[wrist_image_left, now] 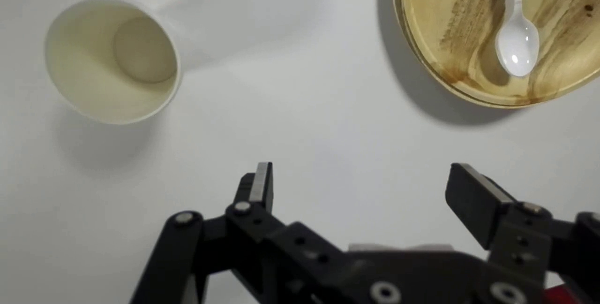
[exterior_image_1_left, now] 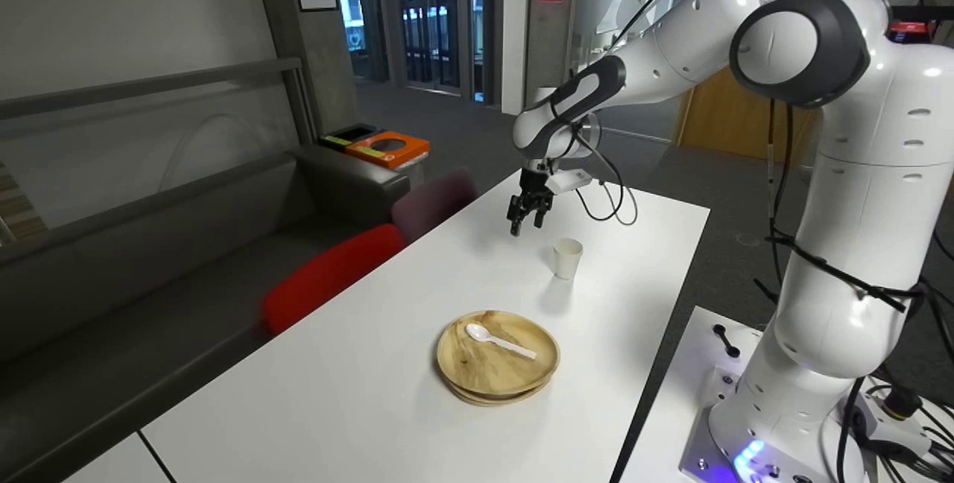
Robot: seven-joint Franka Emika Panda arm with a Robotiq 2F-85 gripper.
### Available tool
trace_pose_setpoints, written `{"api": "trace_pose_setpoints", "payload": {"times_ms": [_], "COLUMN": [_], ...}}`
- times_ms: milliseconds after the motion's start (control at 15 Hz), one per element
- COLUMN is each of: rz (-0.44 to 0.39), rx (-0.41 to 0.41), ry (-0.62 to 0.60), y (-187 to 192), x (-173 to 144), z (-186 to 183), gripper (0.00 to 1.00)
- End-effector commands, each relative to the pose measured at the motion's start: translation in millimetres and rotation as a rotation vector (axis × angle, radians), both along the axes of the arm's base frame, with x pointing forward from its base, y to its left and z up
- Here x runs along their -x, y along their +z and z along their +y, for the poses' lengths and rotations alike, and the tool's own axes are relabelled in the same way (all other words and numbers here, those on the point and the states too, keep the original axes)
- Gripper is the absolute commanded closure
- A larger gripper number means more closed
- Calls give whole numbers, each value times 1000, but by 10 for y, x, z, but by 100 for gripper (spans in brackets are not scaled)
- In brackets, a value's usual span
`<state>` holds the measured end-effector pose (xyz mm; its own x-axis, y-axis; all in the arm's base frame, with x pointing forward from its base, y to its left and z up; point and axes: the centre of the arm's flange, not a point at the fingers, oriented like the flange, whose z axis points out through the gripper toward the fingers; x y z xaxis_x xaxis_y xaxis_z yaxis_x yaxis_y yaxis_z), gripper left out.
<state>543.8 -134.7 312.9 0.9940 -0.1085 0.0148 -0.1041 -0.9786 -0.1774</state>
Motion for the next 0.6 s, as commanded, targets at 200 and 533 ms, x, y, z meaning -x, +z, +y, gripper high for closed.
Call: {"api": "trace_pose_setpoints", "payload": {"times_ms": [200,533], "rz": [14,26], "rx": [-4,12], "ry": [-1,-32], "y": [-62,-141], "x": [-66,-57], "z": [149,-9], "gripper": [0,0]}}
